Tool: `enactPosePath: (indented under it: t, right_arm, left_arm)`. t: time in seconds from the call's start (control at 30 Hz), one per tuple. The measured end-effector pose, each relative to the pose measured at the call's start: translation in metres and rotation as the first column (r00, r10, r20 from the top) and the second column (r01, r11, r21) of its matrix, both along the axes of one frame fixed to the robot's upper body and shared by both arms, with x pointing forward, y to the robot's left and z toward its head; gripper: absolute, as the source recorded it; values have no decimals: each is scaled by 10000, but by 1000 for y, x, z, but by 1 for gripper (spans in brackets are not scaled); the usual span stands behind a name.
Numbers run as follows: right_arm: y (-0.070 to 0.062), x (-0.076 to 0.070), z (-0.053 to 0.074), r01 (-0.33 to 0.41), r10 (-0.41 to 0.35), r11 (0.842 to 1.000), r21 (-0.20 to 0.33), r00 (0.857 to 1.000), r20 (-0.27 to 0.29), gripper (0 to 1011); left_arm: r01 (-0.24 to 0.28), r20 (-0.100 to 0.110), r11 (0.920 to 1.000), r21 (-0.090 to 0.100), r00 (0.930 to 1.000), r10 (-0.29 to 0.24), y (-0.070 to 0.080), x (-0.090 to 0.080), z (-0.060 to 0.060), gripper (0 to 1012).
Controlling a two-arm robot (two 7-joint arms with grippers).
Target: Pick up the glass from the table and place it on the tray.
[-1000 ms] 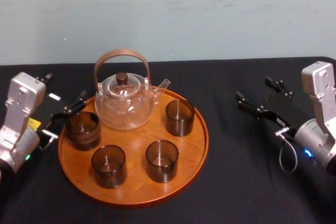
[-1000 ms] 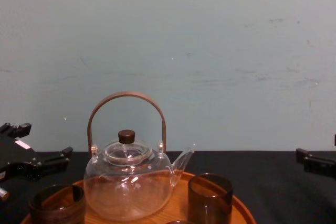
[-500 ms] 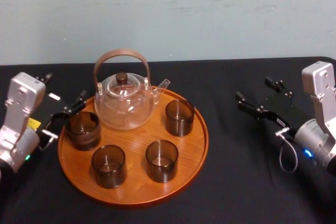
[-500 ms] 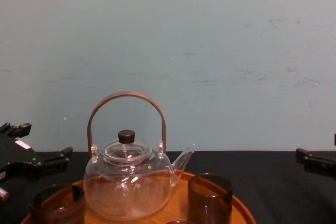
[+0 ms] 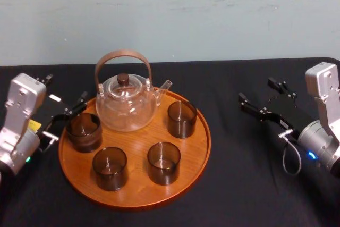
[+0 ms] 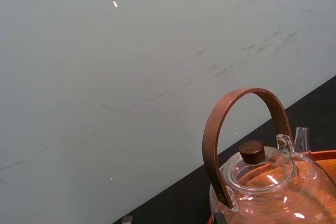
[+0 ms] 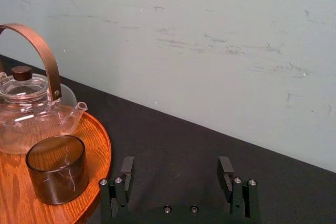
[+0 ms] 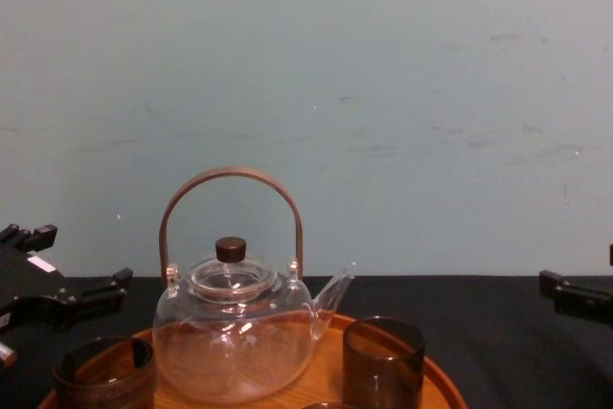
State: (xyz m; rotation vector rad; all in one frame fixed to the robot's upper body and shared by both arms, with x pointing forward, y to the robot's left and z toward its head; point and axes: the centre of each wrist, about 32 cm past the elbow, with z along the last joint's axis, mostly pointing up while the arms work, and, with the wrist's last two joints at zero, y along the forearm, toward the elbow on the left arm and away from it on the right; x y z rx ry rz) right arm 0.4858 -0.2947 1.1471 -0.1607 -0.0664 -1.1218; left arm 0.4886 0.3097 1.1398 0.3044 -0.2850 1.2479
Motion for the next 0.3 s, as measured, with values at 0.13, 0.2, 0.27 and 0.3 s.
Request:
enactPosePath:
  t: [0.13, 0.2, 0.27, 0.3]
  right_arm:
    - [0, 0, 0, -5, 5, 10000, 4, 10000, 1, 1002]
    - [0, 0, 0, -7, 7, 10000, 6, 10000, 1, 1003]
    - [0, 0, 0, -8, 8, 10000, 6, 10000, 1, 1002]
    - [0, 0, 0, -7, 7, 10000, 7, 10000, 1, 1002]
  left_arm:
    - [-1, 0, 10000, 0, 10000, 1, 0, 0, 0, 1001]
    - [0, 0, 10000, 0, 10000, 0, 0, 0, 0, 1001]
    - [0, 0, 10000, 0, 10000, 0, 0, 0, 0, 1001]
    - [0, 0, 10000, 0, 10000, 0, 0, 0, 0, 1001]
